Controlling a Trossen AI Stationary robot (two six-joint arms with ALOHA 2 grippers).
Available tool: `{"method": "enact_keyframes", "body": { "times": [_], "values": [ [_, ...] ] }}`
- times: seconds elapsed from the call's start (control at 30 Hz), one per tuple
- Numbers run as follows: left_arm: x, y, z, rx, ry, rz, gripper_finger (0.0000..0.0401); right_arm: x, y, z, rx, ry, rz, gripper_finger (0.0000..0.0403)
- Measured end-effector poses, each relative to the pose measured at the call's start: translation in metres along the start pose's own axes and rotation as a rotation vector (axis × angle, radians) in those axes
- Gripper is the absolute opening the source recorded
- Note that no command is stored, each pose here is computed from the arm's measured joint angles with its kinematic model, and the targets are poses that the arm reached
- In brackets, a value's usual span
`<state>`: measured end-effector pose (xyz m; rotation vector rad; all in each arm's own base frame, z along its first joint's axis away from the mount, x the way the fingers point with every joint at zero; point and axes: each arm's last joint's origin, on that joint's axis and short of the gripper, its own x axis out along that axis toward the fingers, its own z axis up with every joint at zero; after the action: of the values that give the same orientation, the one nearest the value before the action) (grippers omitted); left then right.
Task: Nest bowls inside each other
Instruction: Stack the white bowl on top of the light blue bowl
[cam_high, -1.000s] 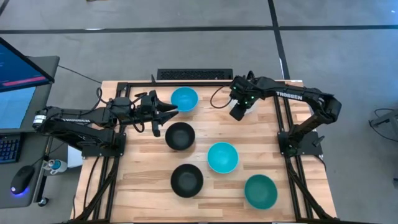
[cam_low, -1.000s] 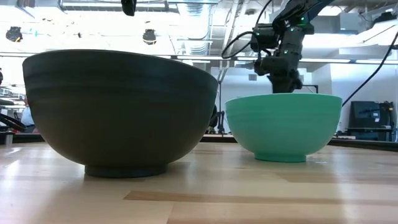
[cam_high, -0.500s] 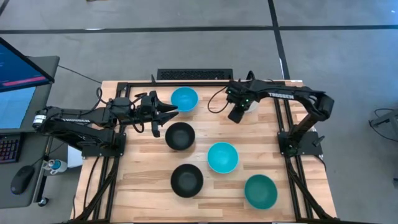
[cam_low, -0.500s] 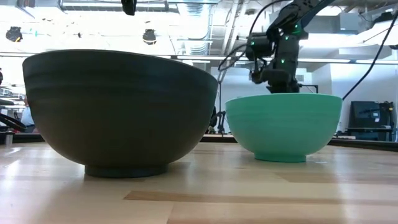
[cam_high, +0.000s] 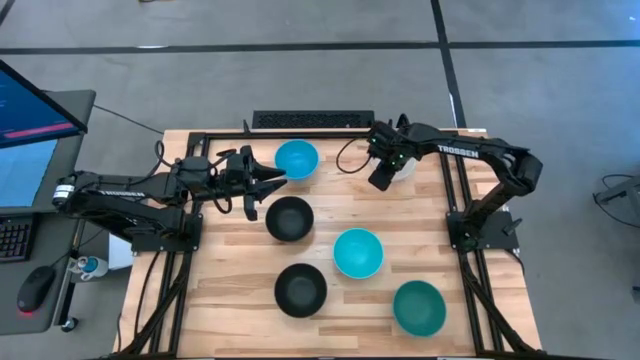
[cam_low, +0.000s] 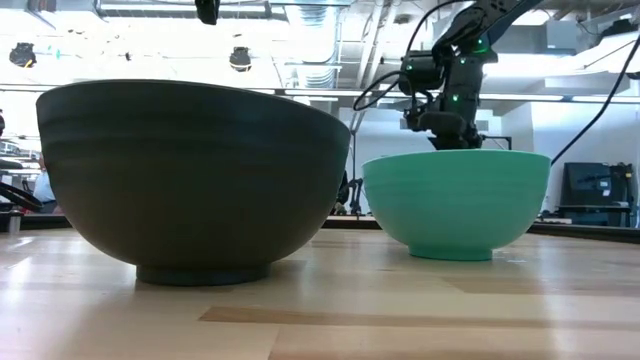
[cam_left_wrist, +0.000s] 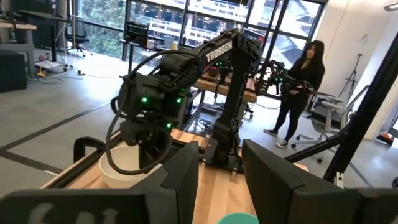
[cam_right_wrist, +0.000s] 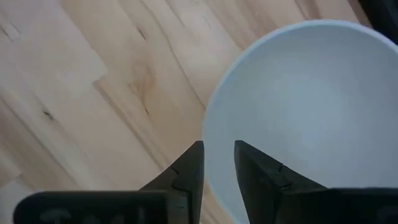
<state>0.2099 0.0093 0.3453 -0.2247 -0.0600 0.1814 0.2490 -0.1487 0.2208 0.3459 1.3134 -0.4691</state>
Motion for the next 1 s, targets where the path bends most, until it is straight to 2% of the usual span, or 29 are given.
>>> {"method": "enact_keyframes", "body": {
  "times": [0.2,0.67,0.83,1.0],
  "values": [
    [0.0,0.0,0.0,0.0,-0.001,0.004,0.0115,0.0,0.003,0.0,-0.006,-0.002,0.036,0.0113],
    [0.0,0.0,0.0,-0.001,-0.001,0.001,0.0115,0.0,0.006,0.002,-0.009,-0.022,0.036,0.0113],
    [0.0,0.0,0.0,-0.001,0.0,-0.002,0.0115,0.013,0.006,-0.004,0.011,-0.027,0.035,0.0113],
    [0.0,0.0,0.0,-0.001,0.0,-0.002,0.0115,0.018,0.004,-0.008,0.009,-0.008,-0.026,0.0113]
  ]
}}
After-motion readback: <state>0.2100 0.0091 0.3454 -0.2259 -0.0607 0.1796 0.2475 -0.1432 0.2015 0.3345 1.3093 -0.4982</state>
